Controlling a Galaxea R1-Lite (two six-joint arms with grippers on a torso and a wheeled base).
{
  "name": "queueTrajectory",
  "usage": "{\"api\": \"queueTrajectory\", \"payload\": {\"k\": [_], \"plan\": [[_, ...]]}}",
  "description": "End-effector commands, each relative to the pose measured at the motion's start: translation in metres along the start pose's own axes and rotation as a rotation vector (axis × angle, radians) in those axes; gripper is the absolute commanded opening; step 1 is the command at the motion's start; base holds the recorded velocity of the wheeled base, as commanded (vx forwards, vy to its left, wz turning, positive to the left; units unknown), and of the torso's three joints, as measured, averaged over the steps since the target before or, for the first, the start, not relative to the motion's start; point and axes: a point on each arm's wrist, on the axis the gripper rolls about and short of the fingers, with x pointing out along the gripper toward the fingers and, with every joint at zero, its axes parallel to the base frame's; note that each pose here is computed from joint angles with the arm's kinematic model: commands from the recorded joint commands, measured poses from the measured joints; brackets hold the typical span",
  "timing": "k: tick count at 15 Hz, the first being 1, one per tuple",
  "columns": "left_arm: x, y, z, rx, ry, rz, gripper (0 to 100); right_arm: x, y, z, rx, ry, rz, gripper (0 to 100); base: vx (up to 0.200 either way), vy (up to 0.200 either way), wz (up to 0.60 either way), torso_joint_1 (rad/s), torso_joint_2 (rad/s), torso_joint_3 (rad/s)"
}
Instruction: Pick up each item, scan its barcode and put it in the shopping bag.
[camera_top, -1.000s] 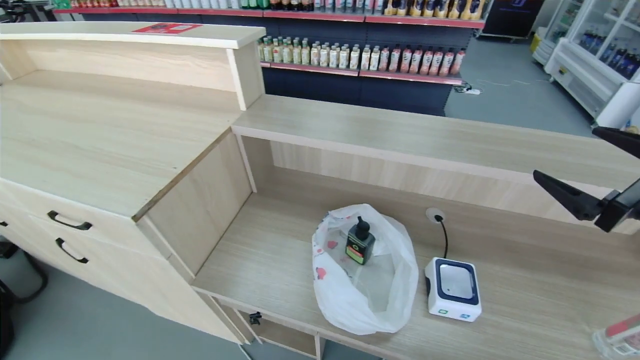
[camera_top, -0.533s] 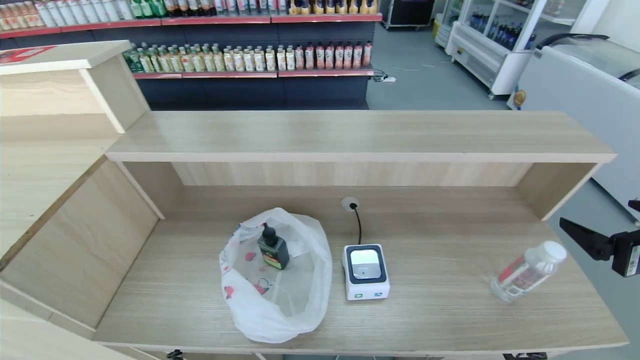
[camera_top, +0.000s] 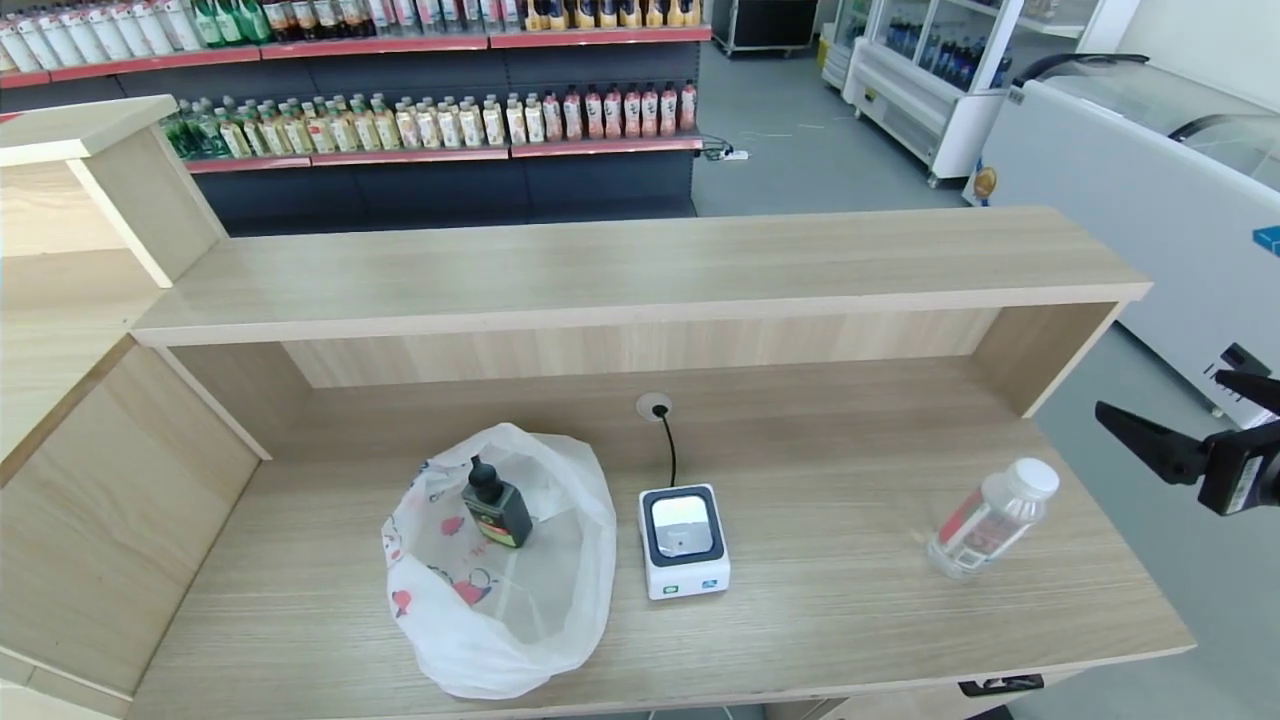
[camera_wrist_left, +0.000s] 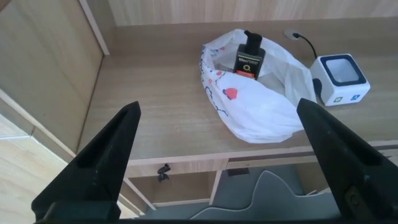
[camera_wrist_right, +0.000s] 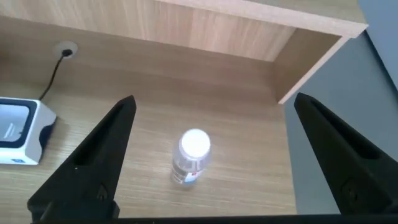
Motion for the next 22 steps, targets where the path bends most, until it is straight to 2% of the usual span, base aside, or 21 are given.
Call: {"api": "queueTrajectory", "payload": {"k": [1, 6, 9, 13, 18, 22], "plan": [[0.000, 0.000, 0.000, 0.000, 0.000, 0.001, 100, -0.010, -0.001, 0.013, 0.007, -0.063, -0.008, 100, 0.000, 0.000, 0.00, 0.000, 0.00, 0.000], [0.000, 0.000, 0.000, 0.000, -0.002, -0.001, 100, -0.026, -0.006, 0.046, 0.065, -0.048, -0.009, 100, 0.000, 0.000, 0.00, 0.000, 0.00, 0.000], [0.000, 0.000, 0.000, -0.002, 0.000, -0.002, 100, -0.039, -0.003, 0.052, 0.062, -0.058, -0.008, 100, 0.000, 0.000, 0.00, 0.000, 0.00, 0.000], [0.000, 0.000, 0.000, 0.006, 0.001, -0.001, 100, -0.039, -0.003, 0.052, 0.062, -0.059, -0.009, 100, 0.000, 0.000, 0.00, 0.000, 0.00, 0.000], [0.000, 0.000, 0.000, 0.003, 0.000, -0.001, 100, -0.039, -0.001, 0.038, 0.078, -0.010, -0.013, 100, -0.200, 0.000, 0.00, -0.001, 0.00, 0.001], [0.000, 0.000, 0.000, 0.003, 0.001, -0.002, 100, -0.035, -0.012, 0.024, 0.111, 0.053, -0.086, 100, -0.200, 0.000, 0.00, -0.001, 0.00, 0.006]]}}
